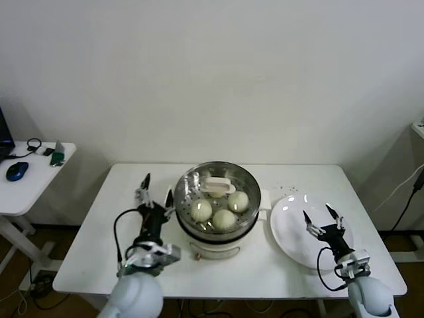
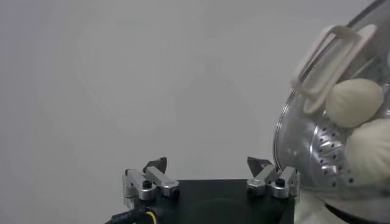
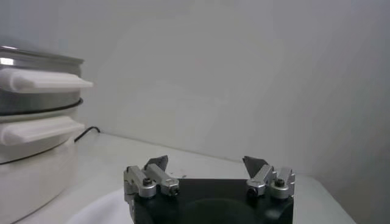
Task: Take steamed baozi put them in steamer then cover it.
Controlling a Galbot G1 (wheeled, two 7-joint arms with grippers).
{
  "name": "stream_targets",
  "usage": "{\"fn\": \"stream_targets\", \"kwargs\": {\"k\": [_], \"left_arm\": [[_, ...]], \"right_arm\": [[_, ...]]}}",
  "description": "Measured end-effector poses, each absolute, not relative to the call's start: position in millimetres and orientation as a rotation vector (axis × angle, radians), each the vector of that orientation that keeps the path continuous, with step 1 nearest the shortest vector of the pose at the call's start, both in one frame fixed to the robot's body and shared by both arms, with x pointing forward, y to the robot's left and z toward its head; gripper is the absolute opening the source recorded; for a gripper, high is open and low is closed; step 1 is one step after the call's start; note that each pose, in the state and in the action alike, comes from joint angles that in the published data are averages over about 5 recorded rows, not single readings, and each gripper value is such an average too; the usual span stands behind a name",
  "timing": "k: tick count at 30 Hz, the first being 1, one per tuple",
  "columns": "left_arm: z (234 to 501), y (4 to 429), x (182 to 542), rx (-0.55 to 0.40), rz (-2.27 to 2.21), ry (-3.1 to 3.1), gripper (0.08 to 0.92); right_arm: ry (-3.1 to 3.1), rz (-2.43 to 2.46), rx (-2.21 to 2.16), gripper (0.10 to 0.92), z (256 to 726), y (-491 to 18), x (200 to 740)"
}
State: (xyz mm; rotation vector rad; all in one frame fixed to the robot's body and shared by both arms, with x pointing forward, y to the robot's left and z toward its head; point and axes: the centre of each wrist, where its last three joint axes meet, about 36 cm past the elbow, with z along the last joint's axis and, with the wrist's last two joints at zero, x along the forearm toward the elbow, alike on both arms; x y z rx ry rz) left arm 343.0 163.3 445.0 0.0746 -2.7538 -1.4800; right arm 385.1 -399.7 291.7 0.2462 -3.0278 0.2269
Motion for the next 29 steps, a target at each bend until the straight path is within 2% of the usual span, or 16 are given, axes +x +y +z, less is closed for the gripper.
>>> {"fn": "stream_targets", "kwargs": {"k": [7,13,19,29], "left_arm": [[423,216,326,0.011,-1.057,-2.986,0.823],[394,254,316,0.094,-0.721,-3.087,0.823],[369,273,304,0.175,-0.504,-3.109,0.823],[350,282,288,0.227,-0.343,-3.121,0.823]], "right_arm": [[-3.034,0.22,0.265,0.823,295,-401,380],[-3.047,0.19,0.275,0.823,296,-400,373],[-3.059,0.144,0.274,0.823,295,-395,365],[-3.07,0.105,0.263,0.823,294,-389,353]]}}
